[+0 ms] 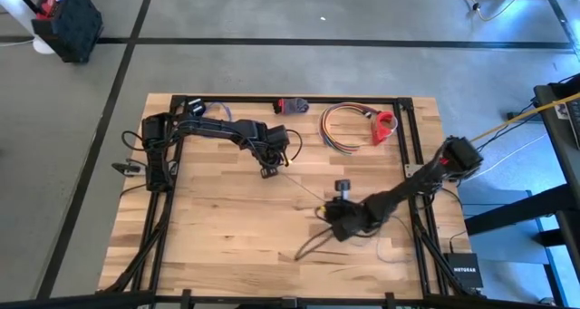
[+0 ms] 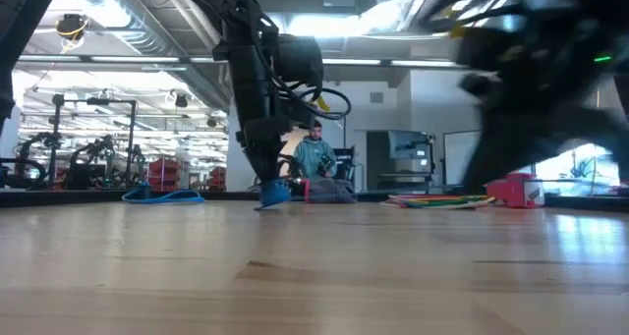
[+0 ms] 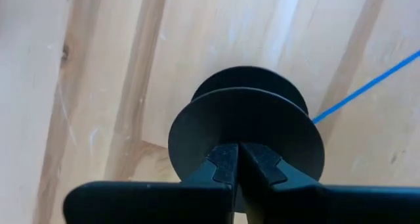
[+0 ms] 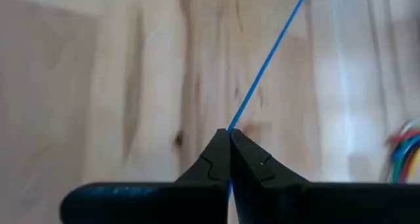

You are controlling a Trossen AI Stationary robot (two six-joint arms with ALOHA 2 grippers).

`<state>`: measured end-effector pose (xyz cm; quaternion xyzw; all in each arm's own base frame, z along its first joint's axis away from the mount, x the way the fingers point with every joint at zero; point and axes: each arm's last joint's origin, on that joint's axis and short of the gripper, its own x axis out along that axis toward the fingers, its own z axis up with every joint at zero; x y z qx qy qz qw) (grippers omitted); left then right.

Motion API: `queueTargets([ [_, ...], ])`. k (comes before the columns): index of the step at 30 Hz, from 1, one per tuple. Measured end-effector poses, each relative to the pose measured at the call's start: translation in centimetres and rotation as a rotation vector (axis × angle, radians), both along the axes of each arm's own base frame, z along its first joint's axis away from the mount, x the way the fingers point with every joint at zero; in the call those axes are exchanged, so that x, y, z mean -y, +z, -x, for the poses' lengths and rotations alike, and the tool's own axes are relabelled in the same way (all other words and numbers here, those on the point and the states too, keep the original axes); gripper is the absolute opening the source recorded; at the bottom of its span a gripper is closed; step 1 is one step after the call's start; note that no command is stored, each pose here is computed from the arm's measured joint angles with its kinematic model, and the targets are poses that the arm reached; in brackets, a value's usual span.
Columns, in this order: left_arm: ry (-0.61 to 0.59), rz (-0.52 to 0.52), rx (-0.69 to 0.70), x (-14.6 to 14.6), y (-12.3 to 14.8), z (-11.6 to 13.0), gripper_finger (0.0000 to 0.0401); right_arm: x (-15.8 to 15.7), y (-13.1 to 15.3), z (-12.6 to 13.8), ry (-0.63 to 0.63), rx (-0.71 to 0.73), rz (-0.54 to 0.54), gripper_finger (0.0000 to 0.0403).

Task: Coil cords
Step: Uncoil the blue wire from the black spool

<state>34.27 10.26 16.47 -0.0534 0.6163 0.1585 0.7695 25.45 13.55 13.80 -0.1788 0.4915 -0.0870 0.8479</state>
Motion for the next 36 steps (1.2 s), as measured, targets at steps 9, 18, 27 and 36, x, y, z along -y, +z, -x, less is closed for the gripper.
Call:
queueTargets([
  [9, 0.017, -0.019, 0.001, -0.1, 0.0, 0.0, 0.0004, 1.0, -0.3, 7.7, -0.142, 0.083, -0.170, 0.0001],
  [18, 0.020, -0.028, -0.001, -0.2, 0.0, 0.0, 0.0004, 1.9, 1.6, 11.6, -0.241, 0.148, -0.259, 0.0001],
  [27, 0.004, -0.043, -0.040, 0.0, -0.3, 0.3, 0.0004, 1.8, 2.1, 10.2, -0.285, 0.253, -0.352, 0.0054],
  [36, -0.016, -0.034, -0.018, 0.2, 0.1, 0.2, 0.0004, 2.5, 3.1, 8.1, -0.235, 0.345, -0.333, 0.0145],
])
